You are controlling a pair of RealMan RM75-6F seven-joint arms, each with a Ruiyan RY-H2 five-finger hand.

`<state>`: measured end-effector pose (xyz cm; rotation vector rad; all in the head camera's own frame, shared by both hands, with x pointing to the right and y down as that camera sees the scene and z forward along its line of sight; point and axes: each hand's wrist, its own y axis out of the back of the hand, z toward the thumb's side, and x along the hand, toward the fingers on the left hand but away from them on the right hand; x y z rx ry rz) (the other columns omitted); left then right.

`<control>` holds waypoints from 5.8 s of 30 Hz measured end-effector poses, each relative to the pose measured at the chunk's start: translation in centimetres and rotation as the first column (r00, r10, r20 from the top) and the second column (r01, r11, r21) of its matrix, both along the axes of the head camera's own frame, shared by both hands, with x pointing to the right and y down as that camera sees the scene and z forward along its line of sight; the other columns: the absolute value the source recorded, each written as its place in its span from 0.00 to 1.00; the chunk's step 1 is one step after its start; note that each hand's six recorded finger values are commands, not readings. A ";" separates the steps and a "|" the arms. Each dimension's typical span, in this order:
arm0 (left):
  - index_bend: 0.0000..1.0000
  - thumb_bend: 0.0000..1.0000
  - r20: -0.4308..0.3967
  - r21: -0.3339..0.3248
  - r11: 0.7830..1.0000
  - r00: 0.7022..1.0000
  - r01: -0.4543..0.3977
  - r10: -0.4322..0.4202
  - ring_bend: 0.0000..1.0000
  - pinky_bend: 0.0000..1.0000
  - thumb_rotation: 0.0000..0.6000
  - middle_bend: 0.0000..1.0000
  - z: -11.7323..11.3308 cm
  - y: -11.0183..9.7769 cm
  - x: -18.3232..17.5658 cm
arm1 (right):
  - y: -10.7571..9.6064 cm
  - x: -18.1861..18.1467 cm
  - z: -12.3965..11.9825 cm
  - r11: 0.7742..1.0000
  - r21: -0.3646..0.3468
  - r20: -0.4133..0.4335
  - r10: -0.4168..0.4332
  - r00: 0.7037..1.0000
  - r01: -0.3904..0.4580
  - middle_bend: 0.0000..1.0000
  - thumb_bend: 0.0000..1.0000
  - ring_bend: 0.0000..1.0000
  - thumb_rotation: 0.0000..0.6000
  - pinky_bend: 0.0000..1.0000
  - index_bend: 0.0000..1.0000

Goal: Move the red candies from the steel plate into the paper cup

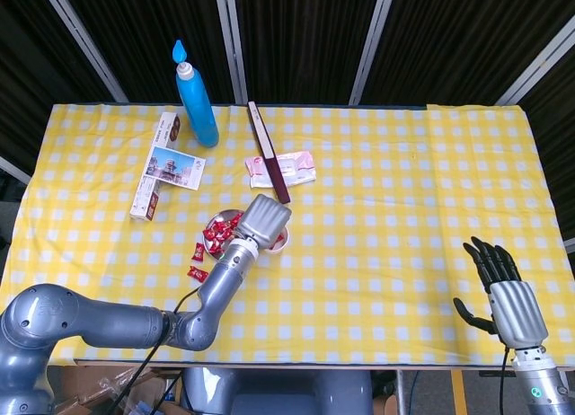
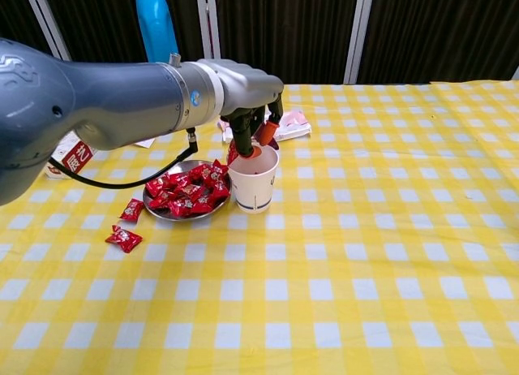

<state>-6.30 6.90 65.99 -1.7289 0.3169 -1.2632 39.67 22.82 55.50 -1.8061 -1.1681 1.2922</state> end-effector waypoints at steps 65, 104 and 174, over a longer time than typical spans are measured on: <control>0.20 0.19 0.126 -0.101 0.985 0.984 0.136 -0.123 0.86 0.95 1.00 0.18 5.6 2.7 -10.8 | 0.0 0.1 -0.2 1.000 0.004 0.000 -0.001 1.000 0.001 0.00 0.39 0.00 1.00 0.00 0.00; 0.56 0.40 0.153 -0.062 0.991 0.982 0.117 -0.106 0.89 0.96 1.00 0.60 6.9 2.8 -10.0 | 0.1 0.0 -0.2 1.000 -0.005 0.016 0.007 1.000 -0.007 0.00 0.39 0.00 1.00 0.00 0.00; 0.58 0.44 0.071 0.076 0.994 0.995 -0.072 0.067 0.89 0.96 1.00 0.64 -0.1 -0.6 -0.6 | -0.1 -0.1 -0.6 1.000 0.011 0.033 0.010 0.999 -0.010 0.00 0.39 0.00 1.00 0.00 0.00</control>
